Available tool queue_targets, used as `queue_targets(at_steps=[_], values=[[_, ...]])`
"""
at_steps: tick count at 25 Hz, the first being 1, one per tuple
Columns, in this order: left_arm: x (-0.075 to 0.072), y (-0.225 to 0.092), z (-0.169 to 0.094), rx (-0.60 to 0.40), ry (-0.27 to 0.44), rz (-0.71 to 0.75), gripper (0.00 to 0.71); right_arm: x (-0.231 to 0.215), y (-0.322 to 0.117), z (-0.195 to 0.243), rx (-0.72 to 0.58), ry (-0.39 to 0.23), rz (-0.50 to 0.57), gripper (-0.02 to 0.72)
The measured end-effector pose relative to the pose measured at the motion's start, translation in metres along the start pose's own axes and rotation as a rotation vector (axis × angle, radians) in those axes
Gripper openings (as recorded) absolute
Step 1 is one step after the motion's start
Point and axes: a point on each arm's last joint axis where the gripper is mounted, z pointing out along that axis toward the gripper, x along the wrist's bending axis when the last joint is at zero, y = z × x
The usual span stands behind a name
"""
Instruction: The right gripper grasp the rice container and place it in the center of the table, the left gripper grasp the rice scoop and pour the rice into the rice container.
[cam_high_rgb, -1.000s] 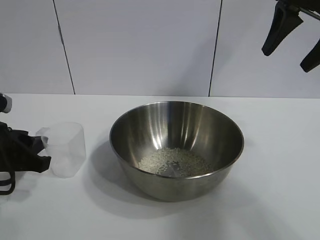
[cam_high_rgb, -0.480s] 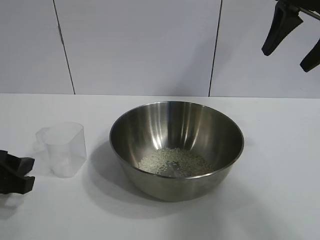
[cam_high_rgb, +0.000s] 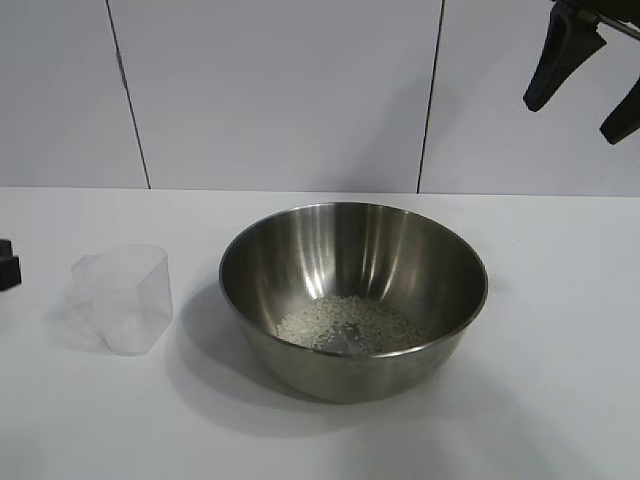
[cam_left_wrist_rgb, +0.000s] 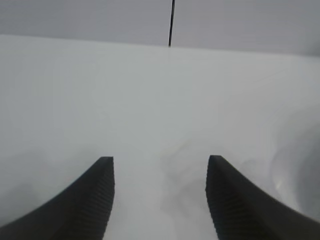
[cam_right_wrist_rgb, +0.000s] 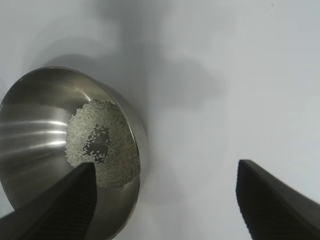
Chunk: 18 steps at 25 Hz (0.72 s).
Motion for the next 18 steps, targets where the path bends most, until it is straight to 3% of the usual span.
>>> queue_targets(at_steps=[8,14,18], values=[[-0.007,0.038,-0.012,-0.151,-0.076,-0.151,0.363,0.000,0.000,0.000,0.000,0.002,0.000,0.536],[-0.037,0.081,0.010,-0.001,-0.245,-0.119,0.363,0.000,0.000,0.000,-0.001,0.003,0.000,0.536],[-0.051,0.118,0.027,0.154,-0.262,-0.036,0.363,0.000,0.000,0.000,-0.001,0.005,0.001,0.536]])
